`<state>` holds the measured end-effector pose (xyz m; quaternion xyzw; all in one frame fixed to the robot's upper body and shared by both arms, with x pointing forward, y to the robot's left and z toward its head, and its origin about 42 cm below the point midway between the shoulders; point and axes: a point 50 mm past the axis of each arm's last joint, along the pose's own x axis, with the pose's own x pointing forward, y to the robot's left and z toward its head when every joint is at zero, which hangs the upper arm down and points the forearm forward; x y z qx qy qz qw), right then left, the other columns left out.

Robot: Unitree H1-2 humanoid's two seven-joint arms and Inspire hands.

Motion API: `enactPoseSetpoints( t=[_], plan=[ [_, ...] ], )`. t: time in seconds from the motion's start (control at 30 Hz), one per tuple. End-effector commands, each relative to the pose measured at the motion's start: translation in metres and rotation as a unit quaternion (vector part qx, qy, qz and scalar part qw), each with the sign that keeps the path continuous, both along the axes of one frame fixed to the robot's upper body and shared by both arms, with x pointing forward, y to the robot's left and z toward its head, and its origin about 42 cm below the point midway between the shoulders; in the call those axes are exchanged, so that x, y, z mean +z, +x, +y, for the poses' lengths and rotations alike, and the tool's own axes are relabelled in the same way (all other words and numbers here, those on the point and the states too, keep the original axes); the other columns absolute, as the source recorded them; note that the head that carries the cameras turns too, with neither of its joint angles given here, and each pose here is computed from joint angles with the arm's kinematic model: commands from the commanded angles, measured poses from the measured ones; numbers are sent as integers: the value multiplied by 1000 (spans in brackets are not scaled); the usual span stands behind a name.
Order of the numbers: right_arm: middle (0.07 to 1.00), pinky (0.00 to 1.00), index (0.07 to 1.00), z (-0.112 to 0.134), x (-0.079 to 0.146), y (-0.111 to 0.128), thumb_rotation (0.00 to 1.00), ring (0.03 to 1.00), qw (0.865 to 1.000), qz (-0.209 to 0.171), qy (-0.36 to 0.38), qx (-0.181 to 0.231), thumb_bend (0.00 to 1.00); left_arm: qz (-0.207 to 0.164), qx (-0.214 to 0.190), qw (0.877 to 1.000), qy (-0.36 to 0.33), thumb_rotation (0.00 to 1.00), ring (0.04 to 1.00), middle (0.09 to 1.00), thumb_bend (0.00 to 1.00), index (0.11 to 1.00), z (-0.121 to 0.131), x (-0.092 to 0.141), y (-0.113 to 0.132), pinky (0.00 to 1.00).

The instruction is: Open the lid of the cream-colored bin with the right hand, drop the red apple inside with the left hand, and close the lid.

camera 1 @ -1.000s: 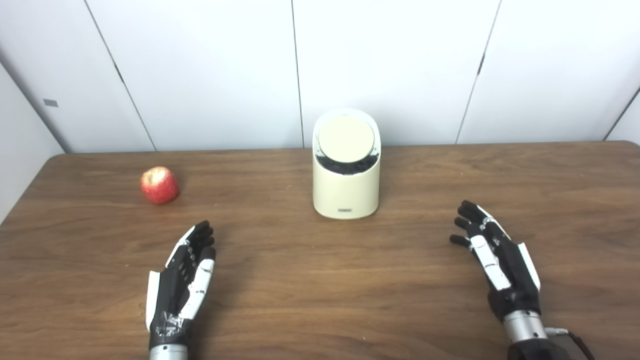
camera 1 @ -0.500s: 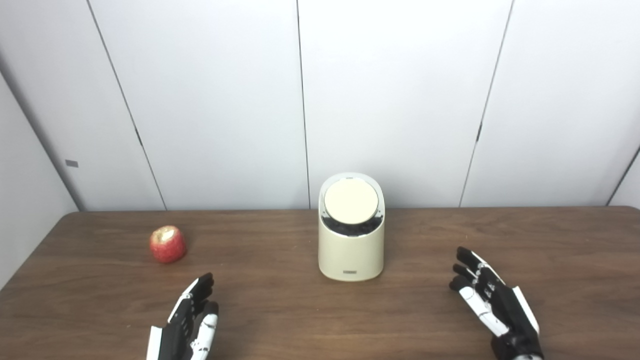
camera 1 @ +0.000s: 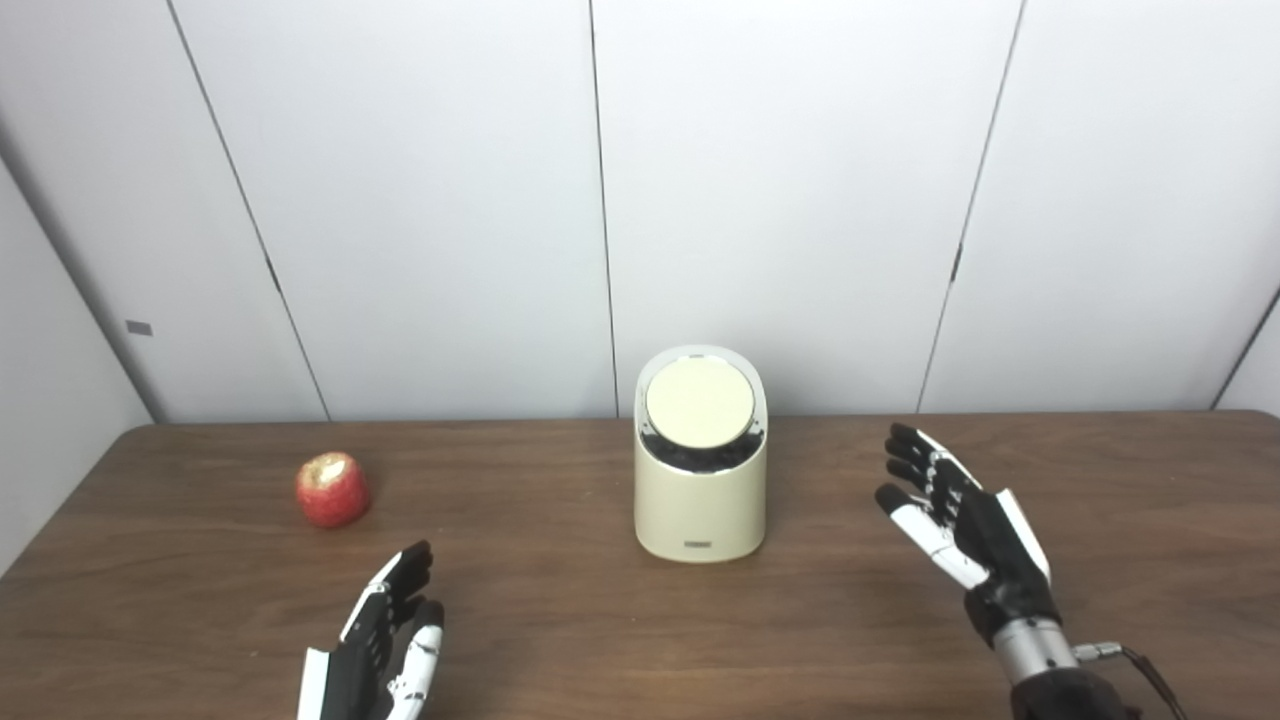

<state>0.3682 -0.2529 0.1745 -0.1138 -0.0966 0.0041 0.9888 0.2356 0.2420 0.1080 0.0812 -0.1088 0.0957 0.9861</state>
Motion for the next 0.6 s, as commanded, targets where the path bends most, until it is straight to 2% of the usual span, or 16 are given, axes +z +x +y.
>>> enactPoseSetpoints(
  t=[0.0, 0.07, 0.17, 0.33, 0.4, 0.57],
  plan=[
    [885, 818, 877, 4, 32, 17, 608, 885, 998, -53, -27, 7, 765, 61, 1, 998, -28, 585, 868, 869, 326, 870, -14, -37, -16, 844],
    [884, 844, 878, 5, 39, 24, 608, 885, 998, -56, -31, 7, 780, 59, 0, 998, -29, 579, 868, 868, 320, 871, -14, -36, -16, 842],
    [895, 890, 888, 9, 52, 36, 554, 903, 997, -66, -26, 11, 833, 60, -1, 998, -32, 558, 870, 869, 316, 872, -15, -37, -16, 840],
    [949, 882, 913, 18, 78, 54, 539, 928, 994, -84, -62, 17, 888, 62, 0, 997, -42, 564, 877, 876, 332, 880, -15, -37, -15, 861],
    [906, 858, 906, 25, 91, 62, 557, 905, 992, -90, -82, 21, 924, 63, 1, 997, -44, 567, 877, 874, 345, 879, -14, -38, -15, 862],
    [880, 803, 886, 41, 116, 84, 536, 879, 986, -106, -127, 21, 967, 62, 3, 997, -49, 564, 874, 870, 347, 879, -13, -38, -16, 863]
  ],
)
